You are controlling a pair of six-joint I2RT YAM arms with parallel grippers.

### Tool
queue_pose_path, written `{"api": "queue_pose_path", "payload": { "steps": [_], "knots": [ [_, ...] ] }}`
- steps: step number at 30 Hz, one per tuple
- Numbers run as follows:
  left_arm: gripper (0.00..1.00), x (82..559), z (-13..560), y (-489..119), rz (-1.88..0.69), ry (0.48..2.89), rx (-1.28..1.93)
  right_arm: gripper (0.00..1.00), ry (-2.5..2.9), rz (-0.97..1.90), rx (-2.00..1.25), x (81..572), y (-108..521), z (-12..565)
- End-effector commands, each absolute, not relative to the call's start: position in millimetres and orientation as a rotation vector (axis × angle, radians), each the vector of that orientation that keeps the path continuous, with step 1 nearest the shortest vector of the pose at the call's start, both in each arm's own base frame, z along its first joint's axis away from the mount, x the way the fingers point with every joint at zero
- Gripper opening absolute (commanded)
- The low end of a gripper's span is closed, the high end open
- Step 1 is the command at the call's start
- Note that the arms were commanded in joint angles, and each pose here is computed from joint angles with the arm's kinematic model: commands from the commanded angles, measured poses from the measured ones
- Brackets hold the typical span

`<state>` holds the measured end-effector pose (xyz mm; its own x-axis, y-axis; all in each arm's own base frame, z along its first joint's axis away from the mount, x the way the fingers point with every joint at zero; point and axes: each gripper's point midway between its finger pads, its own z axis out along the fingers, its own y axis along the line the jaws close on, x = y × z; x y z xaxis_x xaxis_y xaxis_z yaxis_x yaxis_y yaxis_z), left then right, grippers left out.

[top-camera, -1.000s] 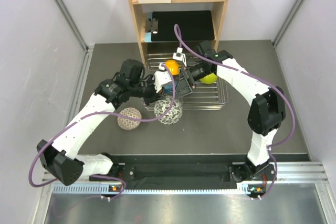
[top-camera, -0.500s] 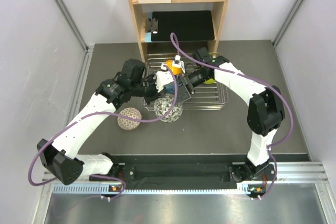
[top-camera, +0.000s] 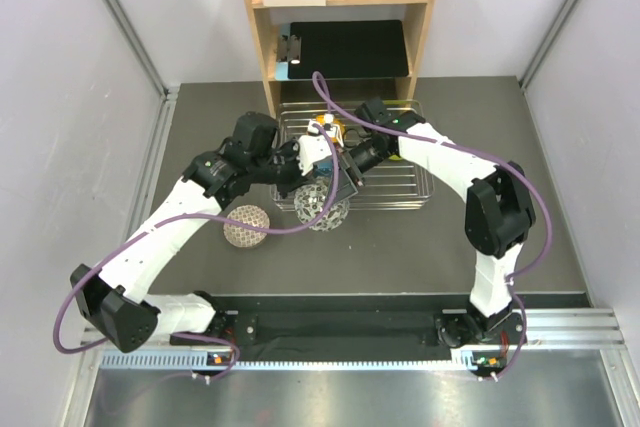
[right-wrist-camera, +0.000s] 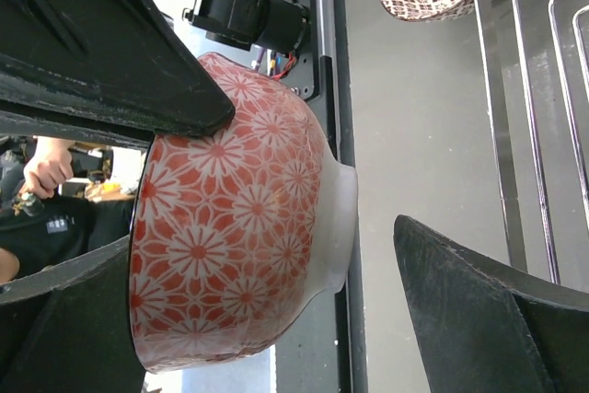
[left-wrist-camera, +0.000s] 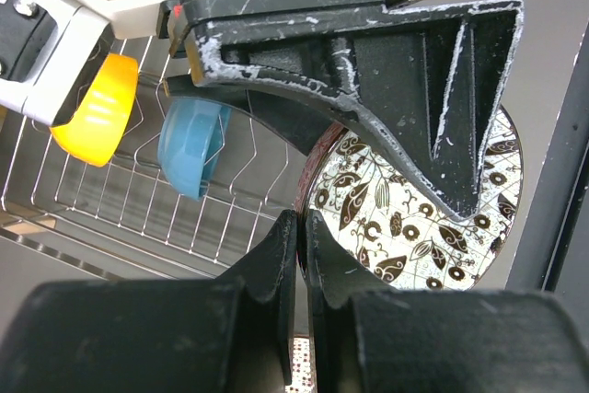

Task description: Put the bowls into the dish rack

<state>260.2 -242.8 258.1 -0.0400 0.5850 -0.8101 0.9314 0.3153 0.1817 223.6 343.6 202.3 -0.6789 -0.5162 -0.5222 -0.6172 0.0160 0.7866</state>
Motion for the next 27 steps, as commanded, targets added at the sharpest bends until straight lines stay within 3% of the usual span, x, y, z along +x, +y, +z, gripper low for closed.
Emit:
{"api": "queue_pose_path", "payload": {
  "steps": [1, 14, 19, 27],
  "knots": [
    [0.0, 271.7, 291.6, -255.5, -0.496, 1.595, 1.341, 0.95, 2.06, 1.816, -1.27, 220.7, 350.7, 222.9],
    [0.0, 269.5, 290.8, -255.2, -0.501, 1.597, 1.341, 0.77, 1.984, 1.925, -1.284, 211.2, 349.6, 238.3],
    [0.0, 270.2, 289.1, -254.9, -0.497, 1.6, 1.342, 0.59, 1.967, 1.973, -1.282, 208.9, 349.8, 239.6],
    [0.0, 268.8, 288.0, -254.9, -0.499, 1.601, 1.347, 0.42, 1.947, 2.002, -1.287, 208.6, 350.6, 240.9]
  ]
}}
